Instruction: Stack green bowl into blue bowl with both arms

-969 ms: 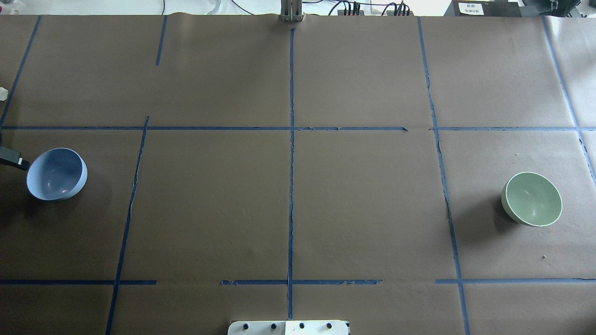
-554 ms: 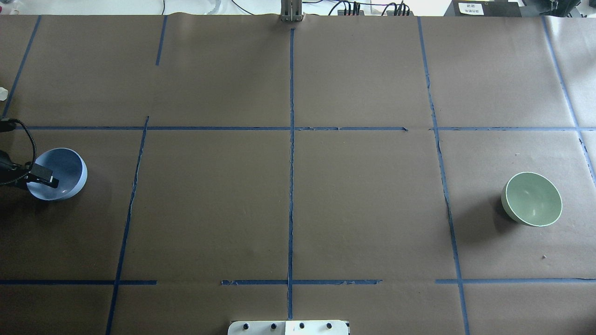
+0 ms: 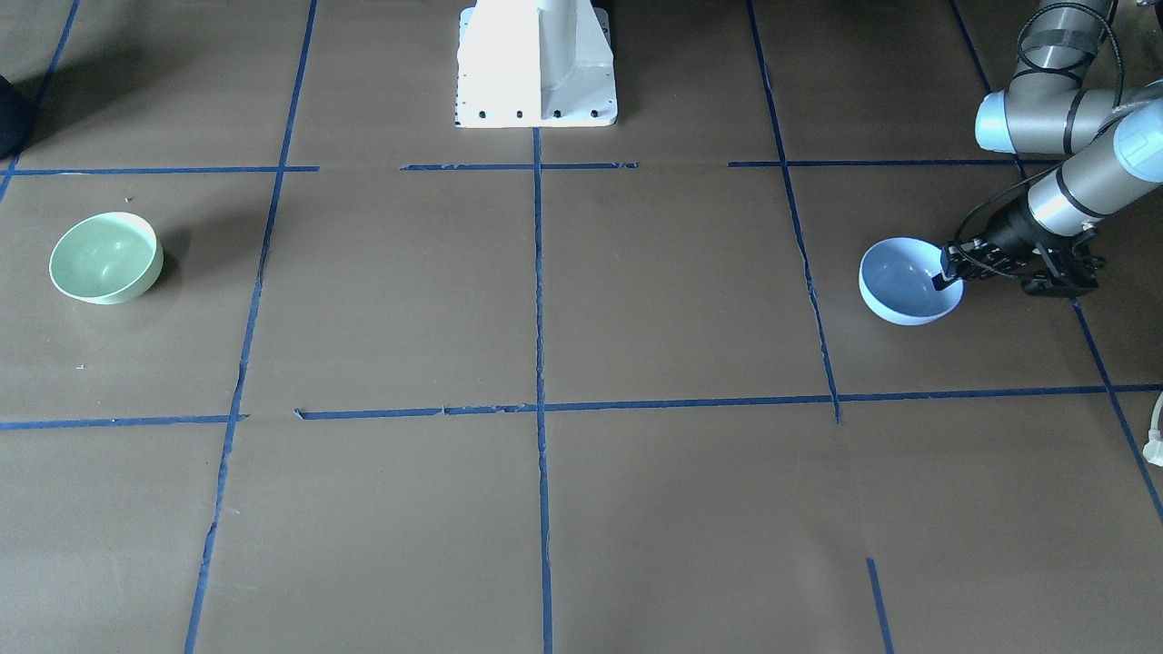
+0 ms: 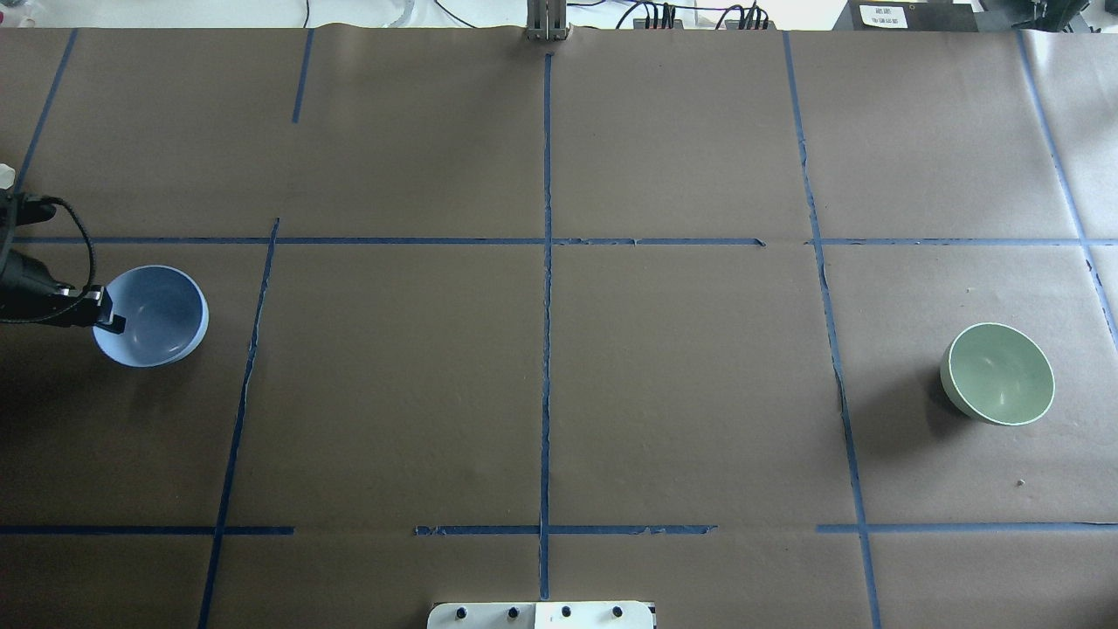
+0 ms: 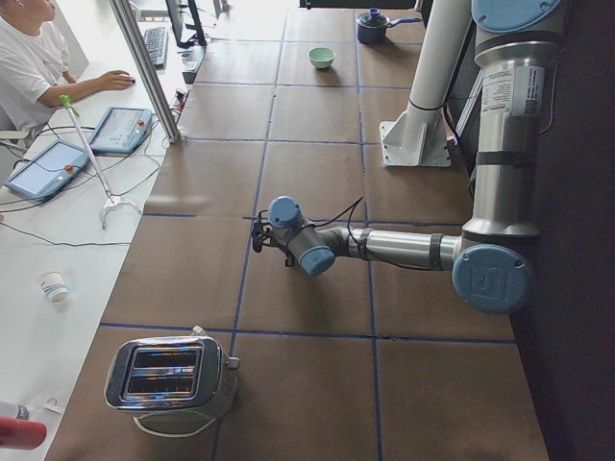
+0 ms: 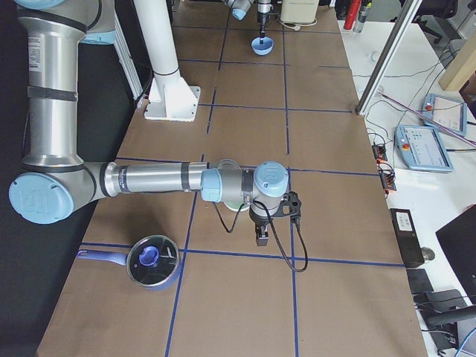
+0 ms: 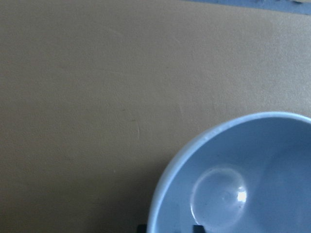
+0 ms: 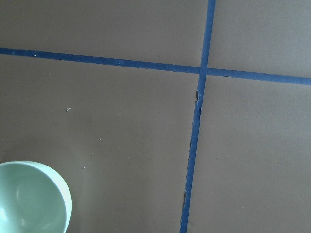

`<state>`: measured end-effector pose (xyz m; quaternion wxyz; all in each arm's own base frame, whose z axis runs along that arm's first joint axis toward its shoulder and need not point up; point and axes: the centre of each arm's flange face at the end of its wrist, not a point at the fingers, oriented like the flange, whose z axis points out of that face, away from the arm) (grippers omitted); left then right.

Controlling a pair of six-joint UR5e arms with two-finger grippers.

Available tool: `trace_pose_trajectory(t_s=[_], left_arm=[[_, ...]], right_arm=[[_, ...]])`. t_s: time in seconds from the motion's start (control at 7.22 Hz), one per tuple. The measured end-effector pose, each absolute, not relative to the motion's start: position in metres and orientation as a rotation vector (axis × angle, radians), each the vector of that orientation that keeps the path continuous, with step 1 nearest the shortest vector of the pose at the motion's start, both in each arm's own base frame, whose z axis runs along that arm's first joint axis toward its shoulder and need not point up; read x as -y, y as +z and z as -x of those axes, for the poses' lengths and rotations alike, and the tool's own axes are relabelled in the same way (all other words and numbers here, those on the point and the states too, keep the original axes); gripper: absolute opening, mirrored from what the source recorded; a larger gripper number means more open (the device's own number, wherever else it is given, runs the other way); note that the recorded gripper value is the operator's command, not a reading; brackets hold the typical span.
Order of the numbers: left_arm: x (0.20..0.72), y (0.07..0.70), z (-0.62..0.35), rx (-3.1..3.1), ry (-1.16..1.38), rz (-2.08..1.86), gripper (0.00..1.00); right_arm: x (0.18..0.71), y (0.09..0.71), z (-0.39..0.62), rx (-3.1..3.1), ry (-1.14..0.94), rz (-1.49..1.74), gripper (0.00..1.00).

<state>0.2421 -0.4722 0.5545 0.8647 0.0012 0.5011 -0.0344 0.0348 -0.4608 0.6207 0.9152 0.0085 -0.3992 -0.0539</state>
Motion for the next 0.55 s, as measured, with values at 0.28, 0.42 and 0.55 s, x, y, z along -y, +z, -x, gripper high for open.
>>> trace_pose_trajectory(t_s=[0.28, 0.42, 0.55], left_arm=[[0.479, 0.414, -0.366, -1.173, -0.094, 0.035, 0.0], [0.468, 0.339, -0.445, -1.181, -0.115, 0.044, 0.0], [0.455, 0.271, -0.504, -1.156, -0.133, 0.036, 0.0]], right_arm=[[0.461, 0.619, -0.034, 0.83, -0.112, -0.02, 1.0], [0.461, 0.618, -0.034, 0.832, -0.113, -0.022, 1.0], [0.461, 0.616, -0.034, 0.834, -0.113, -0.024, 1.0]])
